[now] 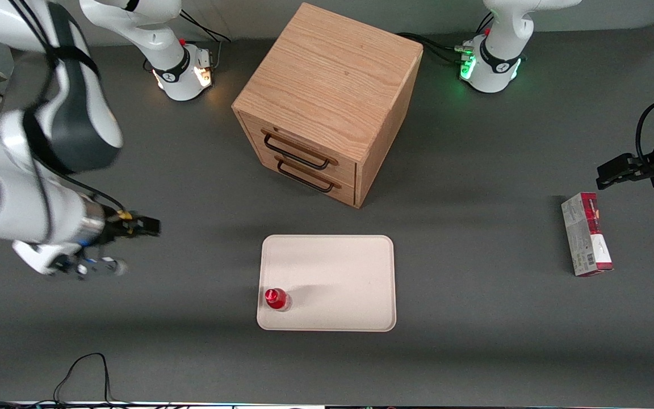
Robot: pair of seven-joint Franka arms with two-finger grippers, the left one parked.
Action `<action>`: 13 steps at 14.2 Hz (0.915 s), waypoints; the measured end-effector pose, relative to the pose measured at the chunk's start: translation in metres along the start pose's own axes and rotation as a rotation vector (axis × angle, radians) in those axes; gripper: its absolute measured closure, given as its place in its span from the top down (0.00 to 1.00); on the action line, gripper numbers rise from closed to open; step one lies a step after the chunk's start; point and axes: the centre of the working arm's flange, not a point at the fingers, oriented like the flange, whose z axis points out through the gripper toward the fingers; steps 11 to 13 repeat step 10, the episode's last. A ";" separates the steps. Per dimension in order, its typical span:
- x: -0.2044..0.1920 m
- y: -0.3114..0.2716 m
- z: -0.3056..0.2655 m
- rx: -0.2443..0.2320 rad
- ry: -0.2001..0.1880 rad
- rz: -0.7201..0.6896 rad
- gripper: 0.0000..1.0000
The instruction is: Place coke bottle on tray
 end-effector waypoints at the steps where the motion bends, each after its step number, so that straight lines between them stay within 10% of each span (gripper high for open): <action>1: -0.019 0.013 -0.007 -0.006 0.001 -0.017 1.00; 13: -0.076 0.041 -0.044 0.019 0.039 -0.027 1.00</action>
